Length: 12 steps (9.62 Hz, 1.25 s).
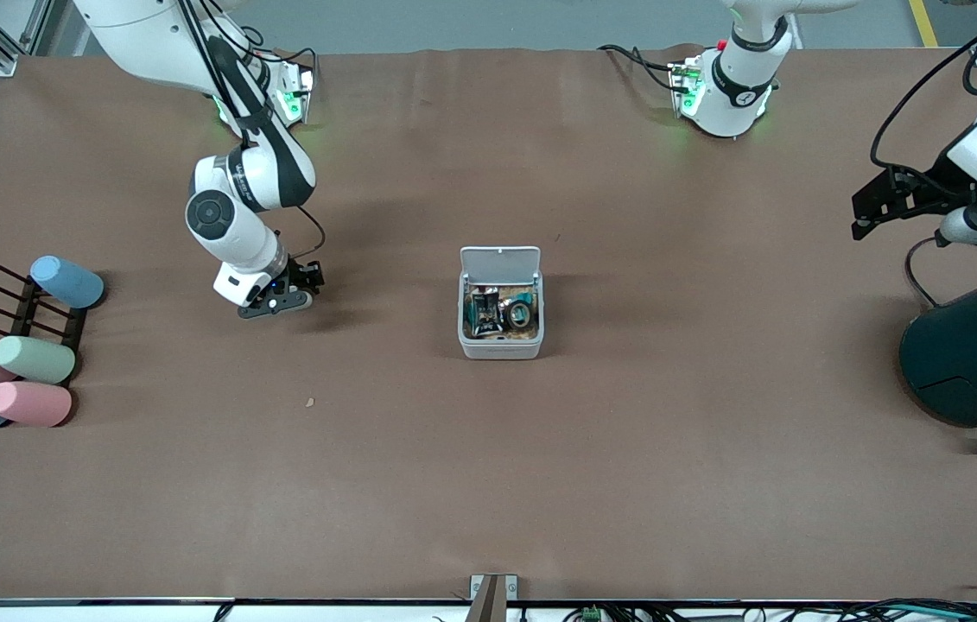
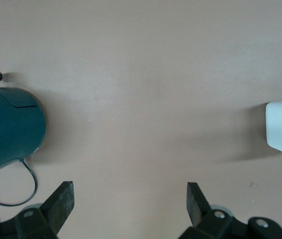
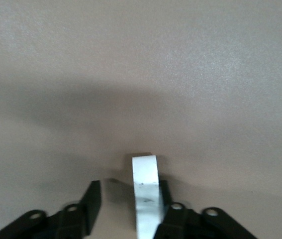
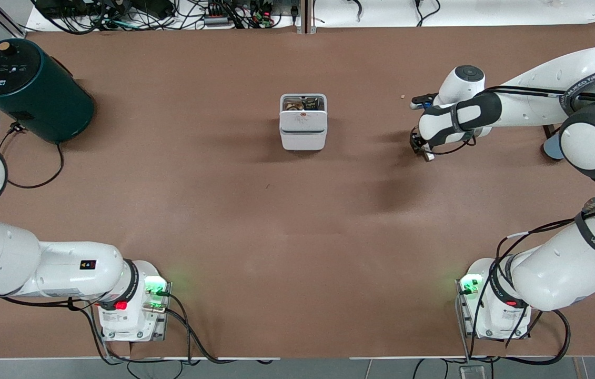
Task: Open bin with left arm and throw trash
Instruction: 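Grasp the white stick with the right gripper while the left arm returns to rest, then carry the white stick over the open bin with the right gripper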
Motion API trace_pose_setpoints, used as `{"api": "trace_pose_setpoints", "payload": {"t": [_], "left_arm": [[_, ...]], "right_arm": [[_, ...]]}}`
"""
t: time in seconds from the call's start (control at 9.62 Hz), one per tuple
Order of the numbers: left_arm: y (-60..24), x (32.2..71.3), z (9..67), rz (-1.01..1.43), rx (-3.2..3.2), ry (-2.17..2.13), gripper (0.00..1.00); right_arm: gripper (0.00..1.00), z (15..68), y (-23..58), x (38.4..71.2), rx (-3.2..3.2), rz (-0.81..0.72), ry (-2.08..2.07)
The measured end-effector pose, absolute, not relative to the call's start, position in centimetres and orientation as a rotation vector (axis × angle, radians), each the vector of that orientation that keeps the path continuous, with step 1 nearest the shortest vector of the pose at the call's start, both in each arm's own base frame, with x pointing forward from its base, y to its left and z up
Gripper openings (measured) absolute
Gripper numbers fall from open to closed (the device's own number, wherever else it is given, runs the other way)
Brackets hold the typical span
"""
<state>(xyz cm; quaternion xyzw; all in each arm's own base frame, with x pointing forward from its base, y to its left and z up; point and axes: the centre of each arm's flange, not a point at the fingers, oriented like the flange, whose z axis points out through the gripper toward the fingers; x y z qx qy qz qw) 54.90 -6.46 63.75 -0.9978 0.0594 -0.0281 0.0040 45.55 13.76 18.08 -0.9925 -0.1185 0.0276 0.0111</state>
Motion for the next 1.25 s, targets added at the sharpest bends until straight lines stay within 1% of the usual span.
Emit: {"api": "trace_pose_setpoints", "payload": {"t": [0.1, 0.21, 0.31, 0.42, 0.52, 0.62, 0.73, 0.83, 0.94, 1.04, 1.25], "left_arm": [[-6.2, 55.0, 63.7, -0.089, -3.127, 0.180, 1.00], [-6.1, 55.1, 63.6, -0.088, -3.128, 0.177, 1.00], [-6.0, 55.1, 63.5, -0.087, -3.128, 0.174, 1.00], [-6.0, 55.2, 63.5, -0.086, -3.128, 0.172, 1.00], [-5.9, 55.2, 63.5, -0.086, -3.128, 0.170, 1.00], [-5.9, 55.2, 63.5, -0.086, -3.128, 0.169, 1.00], [-5.8, 55.2, 63.4, -0.086, -3.128, 0.167, 1.00], [-5.8, 55.2, 63.4, -0.086, -3.128, 0.167, 1.00], [-5.8, 55.3, 63.4, -0.087, -3.128, 0.166, 1.00], [-5.8, 55.3, 63.4, -0.087, -3.128, 0.166, 1.00], [-5.8, 55.3, 63.4, -0.087, -3.128, 0.168, 1.00]], "right_arm": [[0.22, 17.9, 13.5, 45.6, -3.098, 0.092, -0.362], [0.19, 18.0, 13.3, 45.8, -3.100, 0.084, -0.344], [0.19, 18.7, 13.0, 46.6, -3.103, 0.072, -0.264], [0.19, 20.9, 13.3, 48.4, -3.101, 0.099, -0.145], [0.19, 25.2, 15.0, 50.9, -3.090, 0.147, -0.027], [0.19, 31.1, 18.4, 53.3, -3.064, 0.140, 0.081], [0.19, 36.9, 23.2, 54.6, -3.021, 0.077, 0.172], [0.19, 40.8, 28.8, 54.7, -2.976, 0.013, 0.253], [0.19, 42.2, 34.5, 54.5, -2.942, -0.021, 0.332], [0.19, 41.3, 39.5, 54.6, -2.928, -0.027, 0.380], [0.19, 36.0, 45.9, 54.8, -2.947, -0.005, 0.388]]}}
